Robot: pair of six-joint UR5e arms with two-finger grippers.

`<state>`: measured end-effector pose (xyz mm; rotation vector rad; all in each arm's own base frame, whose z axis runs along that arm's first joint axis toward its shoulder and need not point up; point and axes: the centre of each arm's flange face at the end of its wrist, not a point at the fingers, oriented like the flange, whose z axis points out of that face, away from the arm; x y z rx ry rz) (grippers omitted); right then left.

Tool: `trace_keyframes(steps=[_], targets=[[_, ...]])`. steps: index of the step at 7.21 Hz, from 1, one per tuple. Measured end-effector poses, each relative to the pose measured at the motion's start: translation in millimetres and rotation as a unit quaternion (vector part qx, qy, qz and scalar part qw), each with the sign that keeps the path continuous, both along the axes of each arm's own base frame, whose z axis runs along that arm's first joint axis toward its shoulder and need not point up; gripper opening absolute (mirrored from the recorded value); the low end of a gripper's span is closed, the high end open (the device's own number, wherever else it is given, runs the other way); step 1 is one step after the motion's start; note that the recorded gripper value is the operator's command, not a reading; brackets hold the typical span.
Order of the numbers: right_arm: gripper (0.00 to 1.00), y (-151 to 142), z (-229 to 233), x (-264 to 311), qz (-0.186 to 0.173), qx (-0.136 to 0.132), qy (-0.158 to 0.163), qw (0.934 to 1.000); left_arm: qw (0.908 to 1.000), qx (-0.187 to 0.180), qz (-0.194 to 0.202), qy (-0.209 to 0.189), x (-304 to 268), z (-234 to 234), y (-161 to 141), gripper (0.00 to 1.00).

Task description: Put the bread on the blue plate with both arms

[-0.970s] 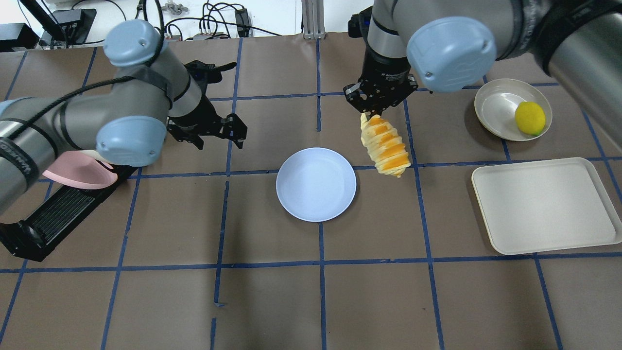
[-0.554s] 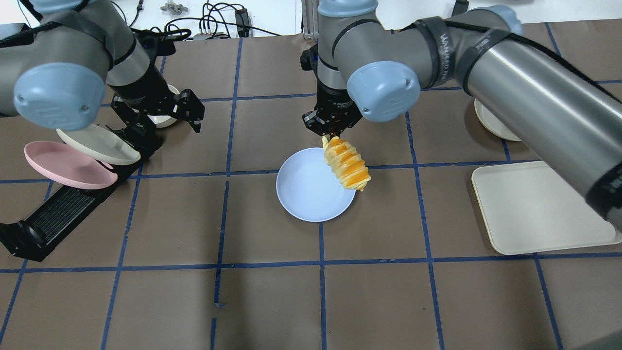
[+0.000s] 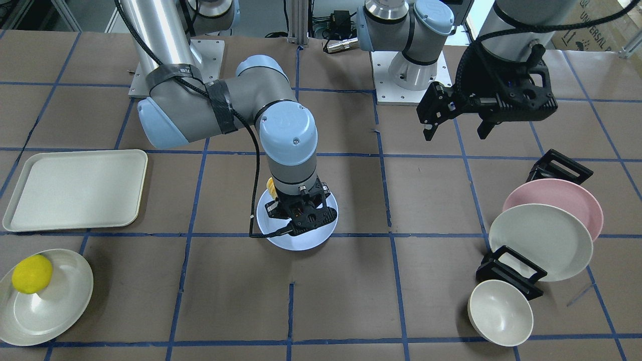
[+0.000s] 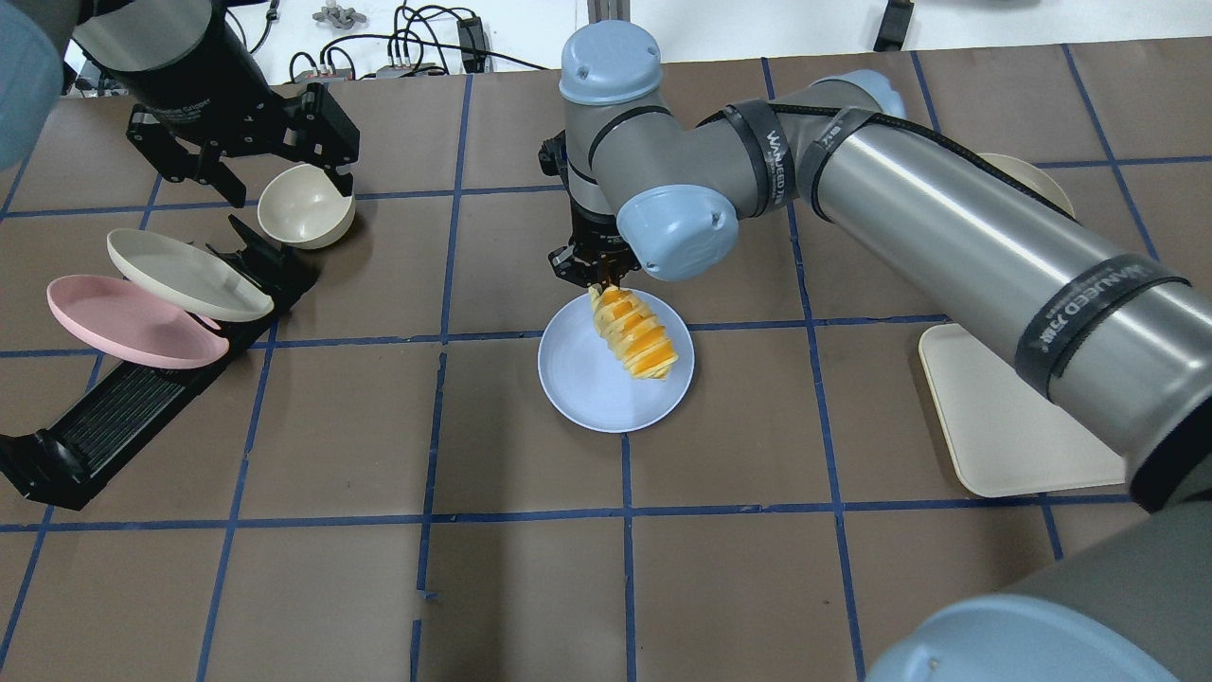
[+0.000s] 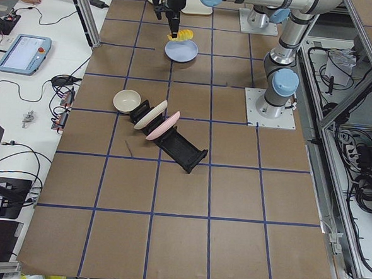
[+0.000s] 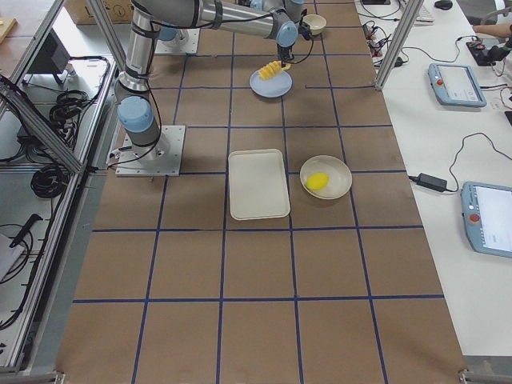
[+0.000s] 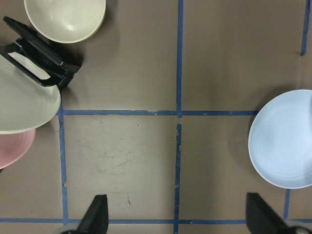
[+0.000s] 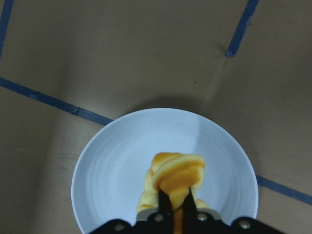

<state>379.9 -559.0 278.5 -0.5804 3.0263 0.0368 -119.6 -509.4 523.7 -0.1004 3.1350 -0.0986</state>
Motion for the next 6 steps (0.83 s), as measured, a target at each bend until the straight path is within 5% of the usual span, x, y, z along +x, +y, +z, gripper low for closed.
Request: trace_keyframes(steps=[2, 3, 6], targets=[[0.14, -2, -15, 5, 0.009, 0.0, 0.002, 1.0, 0.9997, -0.004, 0.001, -0.025, -24, -3, 2, 1.0], [0.93, -2, -19, 5, 0.011, 0.002, 0.003, 0.9999, 0.9995, -0.007, 0.005, -0.03, -32, -10, -3, 1.0], [1.0, 7, -33, 2, 0.007, -0.008, 0.0, 0.9999, 0.9996, -0.003, 0.006, -0.028, -39, -21, -8, 1.0]])
